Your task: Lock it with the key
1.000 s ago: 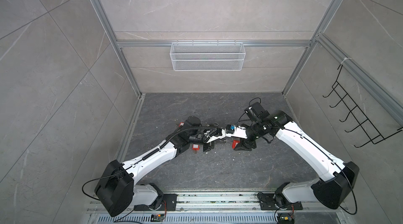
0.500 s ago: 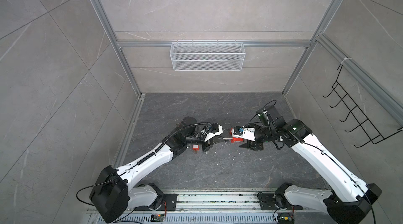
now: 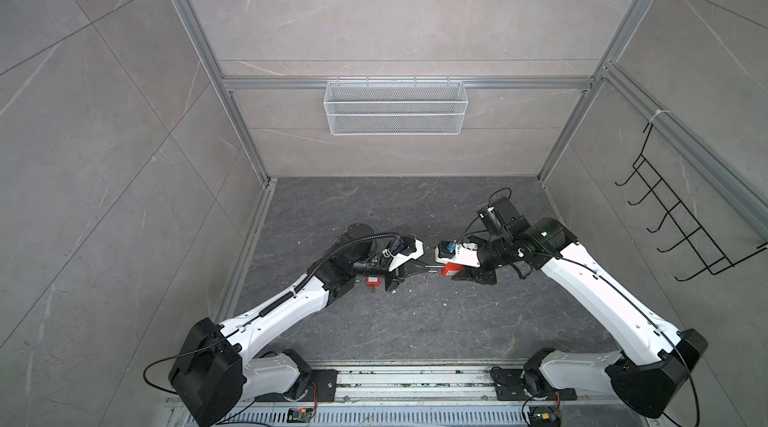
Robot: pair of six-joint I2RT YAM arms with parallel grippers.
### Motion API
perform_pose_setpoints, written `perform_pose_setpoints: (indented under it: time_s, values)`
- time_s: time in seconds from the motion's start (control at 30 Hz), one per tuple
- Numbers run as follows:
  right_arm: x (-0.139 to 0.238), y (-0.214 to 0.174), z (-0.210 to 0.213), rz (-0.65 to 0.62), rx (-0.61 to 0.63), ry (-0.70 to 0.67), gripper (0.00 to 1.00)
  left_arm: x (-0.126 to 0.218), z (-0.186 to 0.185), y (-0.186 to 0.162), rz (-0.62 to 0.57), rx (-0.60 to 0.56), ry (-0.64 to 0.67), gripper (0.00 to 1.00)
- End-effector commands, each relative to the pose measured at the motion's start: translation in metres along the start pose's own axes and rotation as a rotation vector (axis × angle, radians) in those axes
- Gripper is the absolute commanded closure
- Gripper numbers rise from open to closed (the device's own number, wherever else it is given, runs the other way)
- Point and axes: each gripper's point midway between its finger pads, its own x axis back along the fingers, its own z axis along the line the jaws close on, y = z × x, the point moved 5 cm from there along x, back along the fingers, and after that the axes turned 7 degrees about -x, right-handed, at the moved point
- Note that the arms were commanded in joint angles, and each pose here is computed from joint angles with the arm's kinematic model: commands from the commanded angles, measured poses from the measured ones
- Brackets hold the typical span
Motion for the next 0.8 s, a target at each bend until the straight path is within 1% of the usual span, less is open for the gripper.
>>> perform_pose_setpoints:
  time_s: [0.0, 0.07, 0.43, 0.5, 0.57, 0.6, 0.63, 0.67, 0.73, 0.77]
  values:
    - [0.003, 0.002, 0.007, -0.001, 0.004, 0.045, 0.64, 0.005, -0.001, 0.022, -0.056, -0.067, -0.019, 1.0]
    - [0.003, 0.003, 0.007, -0.007, 0.003, 0.05, 0.69, 0.005, 0.0, 0.022, -0.055, -0.066, -0.021, 1.0]
    - [0.001, 0.003, 0.01, -0.014, -0.006, 0.078, 0.8, 0.006, 0.001, 0.025, -0.059, -0.075, -0.015, 1.0]
    - [0.002, 0.004, 0.01, -0.02, -0.006, 0.078, 0.82, 0.005, 0.001, 0.024, -0.056, -0.072, -0.012, 1.0]
    - [0.003, 0.006, 0.009, -0.029, -0.007, 0.073, 0.83, 0.006, 0.002, 0.023, -0.045, -0.05, 0.0, 1.0]
    - [0.004, 0.007, 0.01, -0.036, -0.007, 0.072, 0.83, 0.006, 0.002, 0.021, -0.033, -0.038, 0.007, 0.94]
    - [0.006, 0.008, 0.01, -0.044, -0.008, 0.072, 0.83, 0.008, 0.001, 0.019, -0.022, -0.028, 0.014, 0.82]
    - [0.006, 0.009, 0.011, -0.048, -0.011, 0.072, 0.83, 0.009, 0.0, 0.017, -0.013, -0.025, 0.024, 0.73]
    - [0.007, 0.009, 0.011, -0.052, -0.01, 0.071, 0.83, 0.013, -0.002, 0.014, 0.0, -0.021, 0.041, 0.64]
    - [0.007, 0.009, 0.011, -0.052, -0.011, 0.071, 0.83, 0.014, -0.004, 0.012, 0.009, -0.017, 0.045, 0.63]
